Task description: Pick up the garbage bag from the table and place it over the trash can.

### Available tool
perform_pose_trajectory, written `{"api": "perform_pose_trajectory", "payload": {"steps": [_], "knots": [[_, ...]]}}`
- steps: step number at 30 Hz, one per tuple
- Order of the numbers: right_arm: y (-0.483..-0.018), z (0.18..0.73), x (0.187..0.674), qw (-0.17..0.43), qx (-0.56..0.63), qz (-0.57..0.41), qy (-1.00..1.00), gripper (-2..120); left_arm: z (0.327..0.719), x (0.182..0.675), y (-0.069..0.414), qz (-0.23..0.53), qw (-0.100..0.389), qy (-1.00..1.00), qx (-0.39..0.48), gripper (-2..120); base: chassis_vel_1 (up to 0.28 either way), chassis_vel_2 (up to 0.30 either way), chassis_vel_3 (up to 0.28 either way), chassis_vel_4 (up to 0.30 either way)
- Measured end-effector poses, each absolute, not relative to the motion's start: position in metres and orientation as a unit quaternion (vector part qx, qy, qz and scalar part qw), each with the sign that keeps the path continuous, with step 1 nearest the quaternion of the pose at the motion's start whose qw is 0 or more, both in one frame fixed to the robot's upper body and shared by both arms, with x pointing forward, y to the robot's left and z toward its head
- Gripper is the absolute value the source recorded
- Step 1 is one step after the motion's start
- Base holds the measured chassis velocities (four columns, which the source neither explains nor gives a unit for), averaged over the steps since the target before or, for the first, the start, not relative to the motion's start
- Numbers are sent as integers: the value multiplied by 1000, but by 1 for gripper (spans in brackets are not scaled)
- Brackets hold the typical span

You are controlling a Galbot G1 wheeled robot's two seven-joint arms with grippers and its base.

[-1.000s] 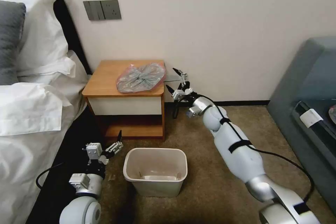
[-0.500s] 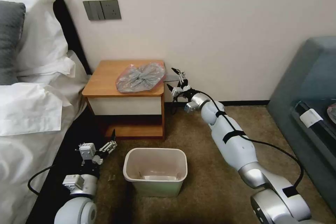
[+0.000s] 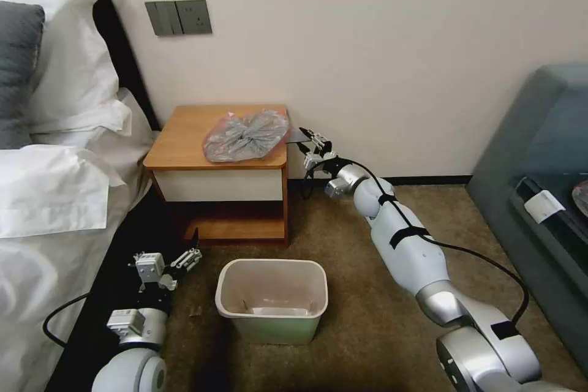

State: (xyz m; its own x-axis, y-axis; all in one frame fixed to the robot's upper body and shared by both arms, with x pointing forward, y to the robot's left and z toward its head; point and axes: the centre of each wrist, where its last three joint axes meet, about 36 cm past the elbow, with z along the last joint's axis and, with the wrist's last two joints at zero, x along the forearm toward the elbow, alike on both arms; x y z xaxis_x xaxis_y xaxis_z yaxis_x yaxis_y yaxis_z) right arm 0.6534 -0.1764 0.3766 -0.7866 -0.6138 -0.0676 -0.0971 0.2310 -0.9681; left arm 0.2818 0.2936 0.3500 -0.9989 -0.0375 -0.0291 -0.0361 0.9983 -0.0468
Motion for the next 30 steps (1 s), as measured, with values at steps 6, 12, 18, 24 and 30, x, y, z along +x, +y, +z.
{"api": "perform_pose_trajectory", "payload": {"steps": [6,12,18,24,30], "knots": [[-169,378,655,226,-239,-573,751,8,346,282,290,-21,12,1000,-17,98,0,0,0,0],[-166,377,655,223,-239,-567,756,0,343,281,288,-21,9,1000,-17,98,0,0,0,0],[-166,372,636,207,-230,-531,789,0,339,279,292,-19,5,999,-26,97,0,0,0,0],[-171,385,588,183,-238,-488,820,0,334,275,303,-5,-3,999,-53,98,0,0,0,0],[-175,381,521,173,-260,-448,838,0,334,272,314,-8,-3,996,-88,98,0,0,0,0]]}}
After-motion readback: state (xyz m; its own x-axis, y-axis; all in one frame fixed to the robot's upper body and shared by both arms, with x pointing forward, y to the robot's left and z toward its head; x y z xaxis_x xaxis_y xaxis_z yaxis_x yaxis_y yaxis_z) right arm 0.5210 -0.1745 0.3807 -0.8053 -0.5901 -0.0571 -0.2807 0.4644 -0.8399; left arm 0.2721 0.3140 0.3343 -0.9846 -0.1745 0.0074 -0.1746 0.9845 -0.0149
